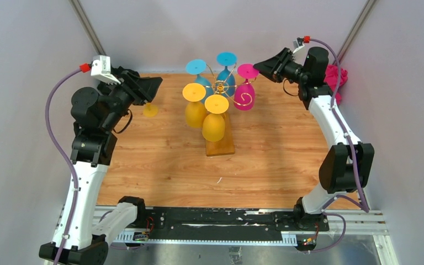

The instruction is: Take the wine glass off the wine glass rack

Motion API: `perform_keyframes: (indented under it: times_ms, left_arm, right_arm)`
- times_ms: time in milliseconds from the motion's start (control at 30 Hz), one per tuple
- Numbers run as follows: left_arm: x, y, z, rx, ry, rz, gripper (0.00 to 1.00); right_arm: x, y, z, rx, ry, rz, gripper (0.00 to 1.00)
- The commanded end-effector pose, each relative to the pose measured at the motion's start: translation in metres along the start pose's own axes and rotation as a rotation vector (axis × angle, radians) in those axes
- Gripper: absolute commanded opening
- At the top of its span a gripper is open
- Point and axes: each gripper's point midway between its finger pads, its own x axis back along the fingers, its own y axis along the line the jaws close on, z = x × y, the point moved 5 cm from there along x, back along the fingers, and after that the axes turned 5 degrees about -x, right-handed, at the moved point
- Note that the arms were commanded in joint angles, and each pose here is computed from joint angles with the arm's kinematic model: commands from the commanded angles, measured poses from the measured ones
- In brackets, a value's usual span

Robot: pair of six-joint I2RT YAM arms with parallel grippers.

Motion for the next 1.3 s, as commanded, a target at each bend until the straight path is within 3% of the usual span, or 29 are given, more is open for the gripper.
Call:
perform_keyframes:
  times_ms: [0,433,833,1267]
  left_arm:
    - [-0.004,0.004,0.005,-0.008,0.01,-0.005,0.57]
    - [-0.002,0.009,0.012,-0.019,0.028,-0.029,0.57]
    - [-0.003,0.011,0.015,-0.021,0.043,-0.036,0.57]
    - [-0.002,0.01,0.013,-0.023,0.041,-0.04,0.56]
  right_arm:
    - [0.007,0.024,-0.009,0.04,-0.006,-0.072,0.28]
    - [0.002,0.014,-0.005,-0.052,0.03,-0.084,0.0]
    - [0.005,0.012,-0.005,-0.252,0.0,-0.078,0.0]
    - [0.029,0.024,-0.008,-0.254,-0.04,-0.094,0.0]
